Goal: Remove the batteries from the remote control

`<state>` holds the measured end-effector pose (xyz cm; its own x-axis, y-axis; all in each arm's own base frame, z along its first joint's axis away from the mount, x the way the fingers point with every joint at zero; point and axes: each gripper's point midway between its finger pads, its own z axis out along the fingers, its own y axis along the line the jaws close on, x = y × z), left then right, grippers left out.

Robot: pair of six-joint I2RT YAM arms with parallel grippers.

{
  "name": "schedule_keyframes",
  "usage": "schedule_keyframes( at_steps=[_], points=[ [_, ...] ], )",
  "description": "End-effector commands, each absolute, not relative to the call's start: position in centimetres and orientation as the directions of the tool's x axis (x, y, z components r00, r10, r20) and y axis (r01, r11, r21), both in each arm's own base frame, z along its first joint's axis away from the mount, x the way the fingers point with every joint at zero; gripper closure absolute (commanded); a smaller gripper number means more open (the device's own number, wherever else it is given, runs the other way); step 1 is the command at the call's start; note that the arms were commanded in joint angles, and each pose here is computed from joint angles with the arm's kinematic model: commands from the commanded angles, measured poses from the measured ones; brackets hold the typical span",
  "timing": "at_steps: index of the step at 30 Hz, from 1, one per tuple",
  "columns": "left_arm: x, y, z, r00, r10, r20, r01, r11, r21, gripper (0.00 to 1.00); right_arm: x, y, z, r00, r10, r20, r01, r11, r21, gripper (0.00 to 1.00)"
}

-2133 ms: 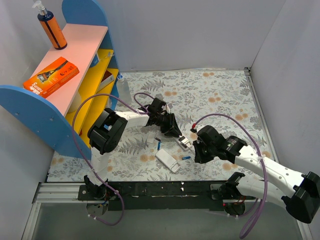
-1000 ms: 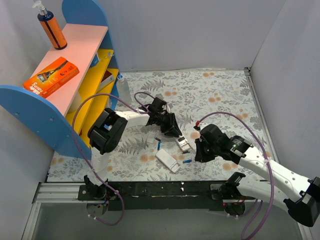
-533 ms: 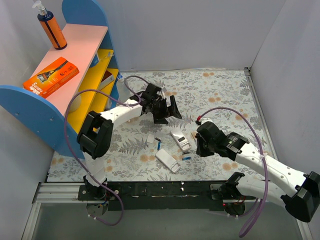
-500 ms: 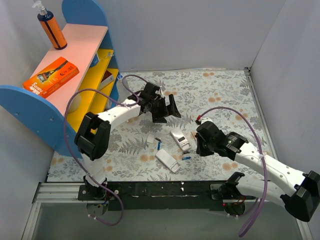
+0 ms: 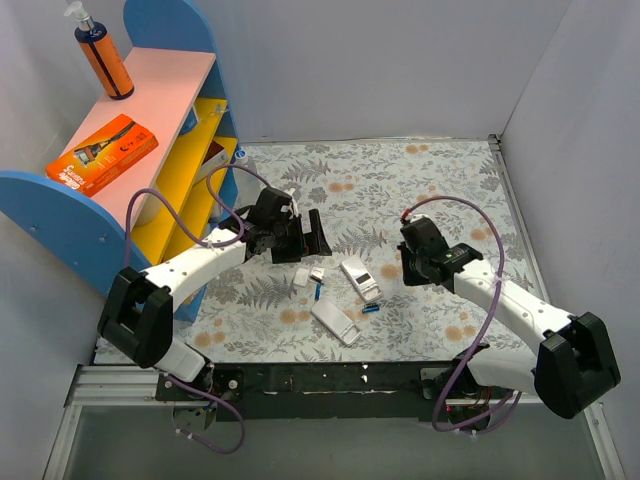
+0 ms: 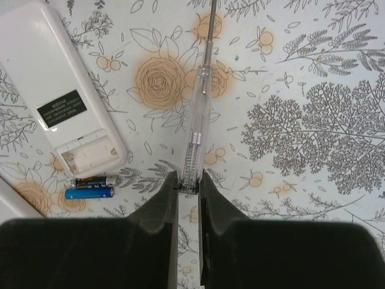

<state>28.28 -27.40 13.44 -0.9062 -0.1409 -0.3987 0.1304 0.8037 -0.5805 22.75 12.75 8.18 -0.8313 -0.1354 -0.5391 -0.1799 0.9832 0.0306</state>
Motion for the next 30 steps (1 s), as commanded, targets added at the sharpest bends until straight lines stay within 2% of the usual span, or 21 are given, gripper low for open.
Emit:
schedule_keyframes(
  at_steps=[1,5,11,14,23,25,26,30],
  points=[
    [28.1,-26.0,13.3,-0.89,-0.136,-0.435,0.148,0.817,-0.558,0.02,25.5,14.1,9.3,-0.781,-0.133,-0.61,-0.218,0.974,0.068,0.95],
    [27.9,-25.5,11.2,-0.912,-0.13,-0.389,0.109,0.837,-0.537,0.02,25.3,13.8,7.9,-0.799,-0.135,-0.586,-0.214,0.975,0.067,0.97],
    [27.7,-25.3,9.9,-0.92,-0.121,-0.374,0.105,0.841,-0.531,0.02,24.1,13.1,5.8,-0.826,-0.112,-0.552,-0.19,0.978,0.086,0.83],
    [27.6,-25.2,9.6,-0.922,-0.103,-0.374,0.121,0.84,-0.528,0.02,23.5,13.1,5.0,-0.836,-0.104,-0.539,-0.187,0.977,0.103,0.79],
    [27.4,-24.4,9.3,-0.913,-0.095,-0.398,0.126,0.861,-0.494,0.02,22.9,13.2,3.7,-0.851,-0.107,-0.514,-0.195,0.974,0.119,0.8],
    [27.6,-24.3,9.1,-0.915,-0.104,-0.391,0.111,0.866,-0.488,0.06,22.8,13.3,3.7,-0.853,-0.111,-0.511,-0.2,0.972,0.121,0.77],
    [27.9,-24.2,9.1,-0.913,-0.107,-0.393,0.105,0.871,-0.48,0.07,22.7,13.2,3.8,-0.856,-0.117,-0.504,-0.201,0.973,0.116,0.72],
    [28.5,-24.1,8.8,-0.916,-0.106,-0.387,0.087,0.888,-0.451,0.21,22.9,13.1,4.7,-0.848,-0.126,-0.515,-0.21,0.972,0.109,0.64]
  ],
)
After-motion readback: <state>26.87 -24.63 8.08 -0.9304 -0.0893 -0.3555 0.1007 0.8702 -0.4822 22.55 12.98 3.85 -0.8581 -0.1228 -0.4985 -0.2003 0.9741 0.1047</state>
